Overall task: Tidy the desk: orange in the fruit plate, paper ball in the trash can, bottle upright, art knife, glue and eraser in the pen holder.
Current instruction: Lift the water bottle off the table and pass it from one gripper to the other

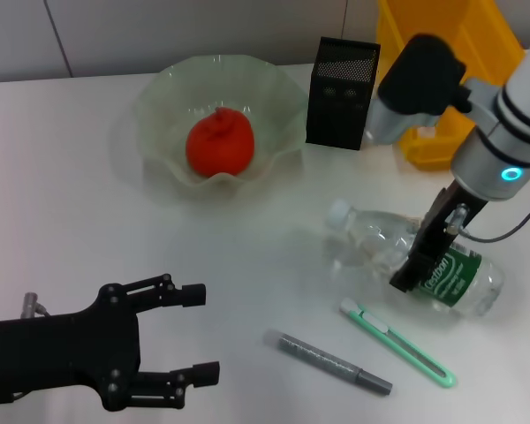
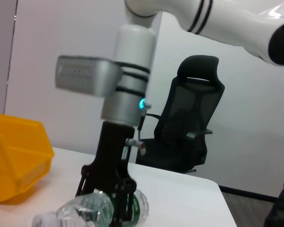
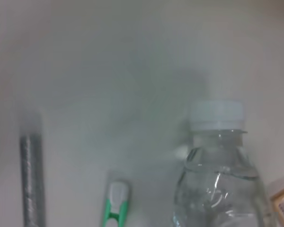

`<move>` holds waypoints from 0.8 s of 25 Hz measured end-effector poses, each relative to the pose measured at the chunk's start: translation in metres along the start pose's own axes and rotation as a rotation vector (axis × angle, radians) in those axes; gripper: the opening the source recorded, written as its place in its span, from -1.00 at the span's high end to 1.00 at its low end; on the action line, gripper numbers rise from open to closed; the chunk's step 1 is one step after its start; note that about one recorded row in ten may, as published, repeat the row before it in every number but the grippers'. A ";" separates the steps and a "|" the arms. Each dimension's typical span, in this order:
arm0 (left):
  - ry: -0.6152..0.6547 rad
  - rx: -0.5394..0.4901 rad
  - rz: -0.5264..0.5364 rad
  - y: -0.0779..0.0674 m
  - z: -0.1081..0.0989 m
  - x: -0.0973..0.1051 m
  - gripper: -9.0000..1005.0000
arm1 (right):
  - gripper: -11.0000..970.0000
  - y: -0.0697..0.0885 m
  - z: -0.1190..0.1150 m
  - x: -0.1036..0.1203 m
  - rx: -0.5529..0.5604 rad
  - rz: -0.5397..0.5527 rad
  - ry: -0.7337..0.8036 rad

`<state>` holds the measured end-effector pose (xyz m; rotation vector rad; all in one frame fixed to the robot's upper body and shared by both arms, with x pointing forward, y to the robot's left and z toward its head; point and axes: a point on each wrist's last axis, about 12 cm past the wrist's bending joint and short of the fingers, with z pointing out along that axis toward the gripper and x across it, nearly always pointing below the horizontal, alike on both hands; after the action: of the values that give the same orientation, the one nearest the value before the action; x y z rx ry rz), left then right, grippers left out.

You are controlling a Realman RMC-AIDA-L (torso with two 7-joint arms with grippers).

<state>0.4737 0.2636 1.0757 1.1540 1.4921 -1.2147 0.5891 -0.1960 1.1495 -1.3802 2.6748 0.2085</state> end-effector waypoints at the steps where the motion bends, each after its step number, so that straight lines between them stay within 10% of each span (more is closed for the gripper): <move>1: -0.001 -0.005 0.000 0.000 0.000 0.000 -0.72 | -0.60 0.002 -0.005 0.002 -0.005 -0.007 -0.030; 20: -0.083 -0.133 -0.070 0.024 -0.005 -0.013 -0.72 | -0.59 0.036 -0.045 0.070 -0.106 -0.223 -0.659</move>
<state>0.4993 0.2689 1.0850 0.9590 1.5378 -1.1769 0.5171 -0.2392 1.1843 -1.3253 1.9826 0.6576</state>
